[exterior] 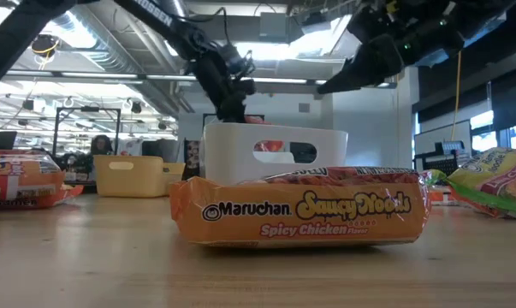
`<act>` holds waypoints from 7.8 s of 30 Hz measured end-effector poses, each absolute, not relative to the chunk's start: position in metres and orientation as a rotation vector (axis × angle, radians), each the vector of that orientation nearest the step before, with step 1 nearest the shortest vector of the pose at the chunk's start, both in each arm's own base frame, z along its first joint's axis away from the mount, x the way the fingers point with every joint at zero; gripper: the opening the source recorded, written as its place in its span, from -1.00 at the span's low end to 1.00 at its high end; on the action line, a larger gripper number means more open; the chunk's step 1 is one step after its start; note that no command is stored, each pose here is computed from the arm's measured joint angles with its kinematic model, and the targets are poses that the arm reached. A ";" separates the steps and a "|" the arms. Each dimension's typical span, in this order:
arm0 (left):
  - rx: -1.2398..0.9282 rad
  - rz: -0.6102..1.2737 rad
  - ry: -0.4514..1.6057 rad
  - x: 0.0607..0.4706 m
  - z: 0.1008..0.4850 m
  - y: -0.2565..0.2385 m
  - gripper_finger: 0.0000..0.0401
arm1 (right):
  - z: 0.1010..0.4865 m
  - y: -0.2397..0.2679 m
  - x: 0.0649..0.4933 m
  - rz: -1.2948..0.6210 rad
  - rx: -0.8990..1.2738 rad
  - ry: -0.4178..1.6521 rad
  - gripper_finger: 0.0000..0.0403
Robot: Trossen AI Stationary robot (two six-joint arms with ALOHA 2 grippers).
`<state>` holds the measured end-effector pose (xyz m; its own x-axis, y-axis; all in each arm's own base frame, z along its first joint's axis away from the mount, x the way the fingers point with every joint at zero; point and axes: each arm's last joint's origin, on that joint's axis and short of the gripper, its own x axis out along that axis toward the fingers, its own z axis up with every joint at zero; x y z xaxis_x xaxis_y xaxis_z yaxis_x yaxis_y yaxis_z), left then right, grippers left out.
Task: Sort Maruchan noodles
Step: Put the red noodle pack into the blue bin, then put the middle red noodle pack into the blue bin
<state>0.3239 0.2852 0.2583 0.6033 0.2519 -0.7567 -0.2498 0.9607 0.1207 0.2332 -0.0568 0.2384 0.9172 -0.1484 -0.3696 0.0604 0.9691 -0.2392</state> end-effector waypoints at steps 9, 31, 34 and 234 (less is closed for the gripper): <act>-0.039 0.286 0.899 0.325 0.230 0.303 -0.44 | 0.229 -0.056 0.231 -0.108 -0.233 0.348 0.20; 0.055 0.401 1.026 0.334 0.211 0.302 -0.17 | 0.229 -0.054 0.231 -0.051 -0.211 0.338 0.20; 0.079 0.438 1.046 0.336 0.212 0.300 -0.14 | 0.229 -0.054 0.231 -0.051 -0.211 0.338 0.20; -0.179 -0.162 0.510 0.244 0.192 -0.139 0.01 | 0.196 0.171 0.317 0.192 0.372 0.415 -0.40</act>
